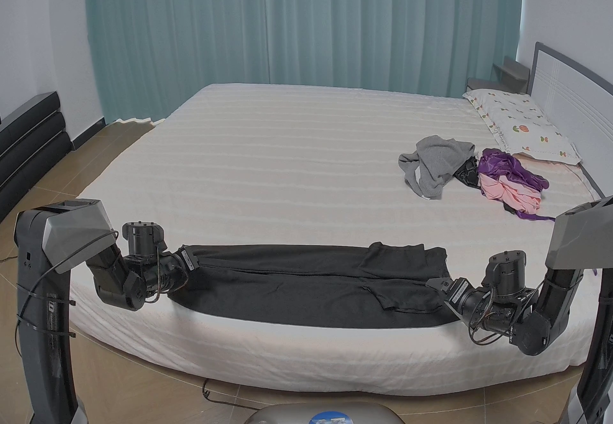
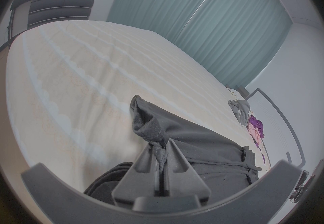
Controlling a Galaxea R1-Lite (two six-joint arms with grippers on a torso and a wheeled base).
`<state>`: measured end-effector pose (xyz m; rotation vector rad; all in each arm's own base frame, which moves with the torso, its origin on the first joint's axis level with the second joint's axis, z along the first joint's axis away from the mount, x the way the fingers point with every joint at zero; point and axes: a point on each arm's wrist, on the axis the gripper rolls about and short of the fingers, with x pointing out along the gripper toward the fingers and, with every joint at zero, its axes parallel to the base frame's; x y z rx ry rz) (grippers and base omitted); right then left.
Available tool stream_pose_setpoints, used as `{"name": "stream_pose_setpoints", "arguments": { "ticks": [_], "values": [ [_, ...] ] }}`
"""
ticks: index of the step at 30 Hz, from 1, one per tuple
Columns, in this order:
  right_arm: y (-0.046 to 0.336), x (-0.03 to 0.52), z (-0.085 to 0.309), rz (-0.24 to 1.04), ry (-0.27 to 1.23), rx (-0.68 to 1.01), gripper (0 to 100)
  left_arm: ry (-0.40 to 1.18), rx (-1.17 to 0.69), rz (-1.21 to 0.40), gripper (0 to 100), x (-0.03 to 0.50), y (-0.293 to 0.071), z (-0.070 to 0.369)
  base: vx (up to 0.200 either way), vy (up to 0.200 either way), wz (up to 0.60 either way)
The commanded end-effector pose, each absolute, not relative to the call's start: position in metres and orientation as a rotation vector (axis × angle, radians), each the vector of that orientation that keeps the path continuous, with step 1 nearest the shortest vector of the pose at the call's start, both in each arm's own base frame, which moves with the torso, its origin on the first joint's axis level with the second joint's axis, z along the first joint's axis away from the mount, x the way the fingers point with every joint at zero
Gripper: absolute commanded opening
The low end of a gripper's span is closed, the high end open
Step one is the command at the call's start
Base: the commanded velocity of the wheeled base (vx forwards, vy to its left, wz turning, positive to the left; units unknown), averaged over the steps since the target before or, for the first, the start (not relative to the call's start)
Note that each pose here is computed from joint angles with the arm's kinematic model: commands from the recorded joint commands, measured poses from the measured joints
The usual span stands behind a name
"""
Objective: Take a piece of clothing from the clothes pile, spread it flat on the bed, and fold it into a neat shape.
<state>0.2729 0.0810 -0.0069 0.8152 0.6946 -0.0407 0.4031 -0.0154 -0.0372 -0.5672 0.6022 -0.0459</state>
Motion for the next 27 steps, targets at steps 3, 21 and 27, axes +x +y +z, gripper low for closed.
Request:
{"name": "stream_pose_setpoints", "arguments": {
  "ticks": [3,21,27],
  "values": [
    [0.081,0.273,-0.007,-0.041,0.695,0.816,100,0.605,-0.563,-0.057,0,0.402,-0.021,-0.036,0.000,-0.200,0.00],
    [0.079,0.273,-0.006,-0.057,0.698,0.875,100,0.509,-0.518,-0.006,0,0.406,-0.040,-0.005,0.000,-0.200,0.00],
    [0.080,0.273,-0.007,-0.054,0.702,0.877,100,0.510,-0.505,-0.041,0,0.403,-0.059,0.010,0.000,-0.200,0.00]
  ]
}}
